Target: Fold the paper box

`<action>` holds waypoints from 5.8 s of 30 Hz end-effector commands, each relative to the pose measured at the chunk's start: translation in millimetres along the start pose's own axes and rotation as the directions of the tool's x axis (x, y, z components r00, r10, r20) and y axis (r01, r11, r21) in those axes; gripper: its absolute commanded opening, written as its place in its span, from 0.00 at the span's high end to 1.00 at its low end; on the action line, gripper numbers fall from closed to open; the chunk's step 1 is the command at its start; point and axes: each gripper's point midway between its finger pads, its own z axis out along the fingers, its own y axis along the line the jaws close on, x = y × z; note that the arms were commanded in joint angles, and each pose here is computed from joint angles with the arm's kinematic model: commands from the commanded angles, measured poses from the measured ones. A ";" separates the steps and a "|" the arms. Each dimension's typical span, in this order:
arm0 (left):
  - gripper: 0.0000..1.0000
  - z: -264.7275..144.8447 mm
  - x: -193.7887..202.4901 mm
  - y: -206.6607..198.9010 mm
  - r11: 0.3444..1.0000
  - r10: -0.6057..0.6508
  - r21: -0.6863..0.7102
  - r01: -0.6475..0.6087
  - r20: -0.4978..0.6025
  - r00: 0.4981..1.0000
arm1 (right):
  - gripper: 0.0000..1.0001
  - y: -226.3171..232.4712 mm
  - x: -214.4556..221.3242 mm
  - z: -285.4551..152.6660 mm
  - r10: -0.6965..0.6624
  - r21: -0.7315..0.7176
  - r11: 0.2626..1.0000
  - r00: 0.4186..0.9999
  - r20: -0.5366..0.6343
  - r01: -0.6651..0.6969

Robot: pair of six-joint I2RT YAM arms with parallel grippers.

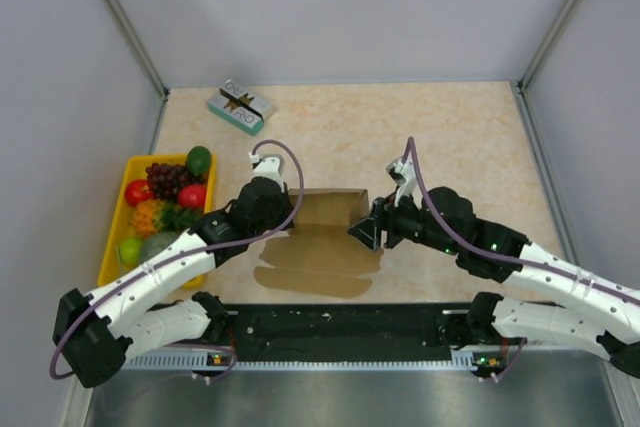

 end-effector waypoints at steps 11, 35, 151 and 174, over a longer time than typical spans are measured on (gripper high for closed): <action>1.00 -15.6 -12.0 -16.1 0.992 -0.057 0.118 0.048 0.076 0.995 | 0.84 -27.8 -18.1 4.8 -0.101 0.148 0.985 0.994 0.048 0.093; 1.00 -15.7 -10.2 -14.2 0.988 -0.082 0.139 0.067 0.109 0.991 | 0.47 5.2 -33.9 -10.9 0.085 -0.046 0.996 0.994 0.075 -0.082; 1.00 45.4 6.2 44.1 0.951 0.184 -0.306 -0.039 0.462 0.868 | 0.44 -51.8 -62.3 16.9 0.411 -0.100 0.911 0.900 0.147 -0.400; 0.66 57.1 33.3 55.2 0.964 0.076 -0.261 0.057 0.472 0.878 | 0.91 -71.5 5.4 125.6 0.561 -0.295 0.765 0.817 -0.131 -0.572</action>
